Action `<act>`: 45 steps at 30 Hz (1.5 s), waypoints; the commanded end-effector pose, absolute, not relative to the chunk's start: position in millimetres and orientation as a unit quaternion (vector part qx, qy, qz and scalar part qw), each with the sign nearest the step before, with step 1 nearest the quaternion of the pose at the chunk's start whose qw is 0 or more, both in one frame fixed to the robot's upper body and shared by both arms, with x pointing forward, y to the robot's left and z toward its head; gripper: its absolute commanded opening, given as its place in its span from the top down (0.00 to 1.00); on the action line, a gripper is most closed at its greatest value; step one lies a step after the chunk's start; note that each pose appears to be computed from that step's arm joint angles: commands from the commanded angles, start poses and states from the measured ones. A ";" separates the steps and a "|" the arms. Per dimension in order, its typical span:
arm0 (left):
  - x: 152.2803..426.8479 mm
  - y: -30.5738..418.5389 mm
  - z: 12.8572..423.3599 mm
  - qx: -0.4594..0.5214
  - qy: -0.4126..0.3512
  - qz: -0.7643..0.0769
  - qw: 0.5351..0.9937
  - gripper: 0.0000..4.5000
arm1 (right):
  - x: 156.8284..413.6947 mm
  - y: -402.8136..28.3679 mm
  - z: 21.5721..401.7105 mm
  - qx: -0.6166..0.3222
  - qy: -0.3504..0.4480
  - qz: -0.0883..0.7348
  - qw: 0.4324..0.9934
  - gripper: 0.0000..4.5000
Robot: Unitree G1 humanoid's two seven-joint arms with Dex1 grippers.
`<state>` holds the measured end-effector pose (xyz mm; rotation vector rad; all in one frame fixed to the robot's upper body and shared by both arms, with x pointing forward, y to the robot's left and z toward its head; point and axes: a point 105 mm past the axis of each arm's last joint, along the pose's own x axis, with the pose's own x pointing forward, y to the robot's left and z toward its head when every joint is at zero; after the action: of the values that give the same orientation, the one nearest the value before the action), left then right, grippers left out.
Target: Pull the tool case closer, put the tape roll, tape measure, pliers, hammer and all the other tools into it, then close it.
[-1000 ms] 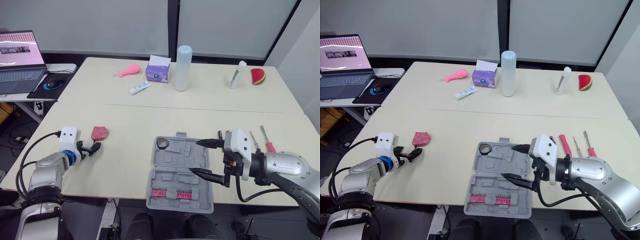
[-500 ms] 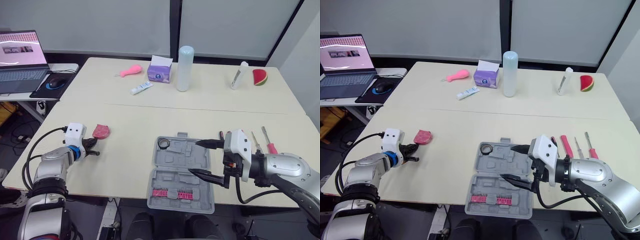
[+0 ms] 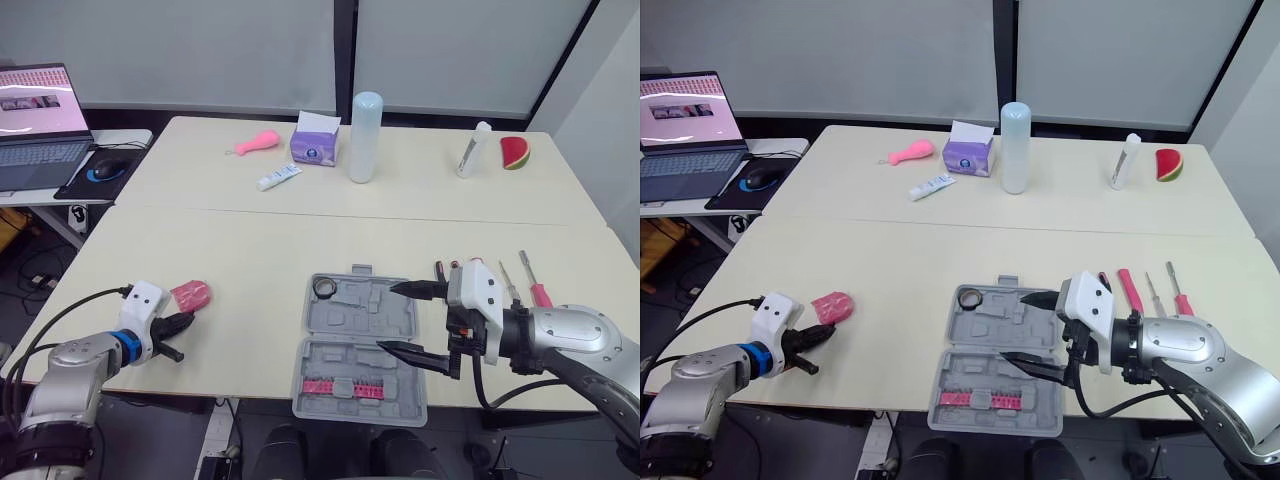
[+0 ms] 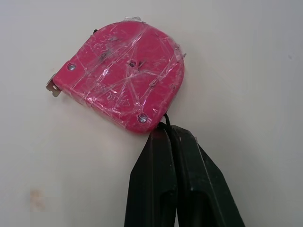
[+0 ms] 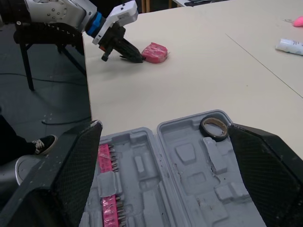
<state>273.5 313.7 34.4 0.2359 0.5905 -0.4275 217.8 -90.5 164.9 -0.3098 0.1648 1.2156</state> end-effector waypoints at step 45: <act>189.1 321.7 71.5 0.186 0.312 -0.354 0.862 0.31 | 204.9 -80.5 166.1 -0.173 0.082 0.607 0.771 0.00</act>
<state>184.2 317.5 54.5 0.3462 0.7039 -0.7247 213.1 -86.3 160.6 -0.3493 0.2044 1.2711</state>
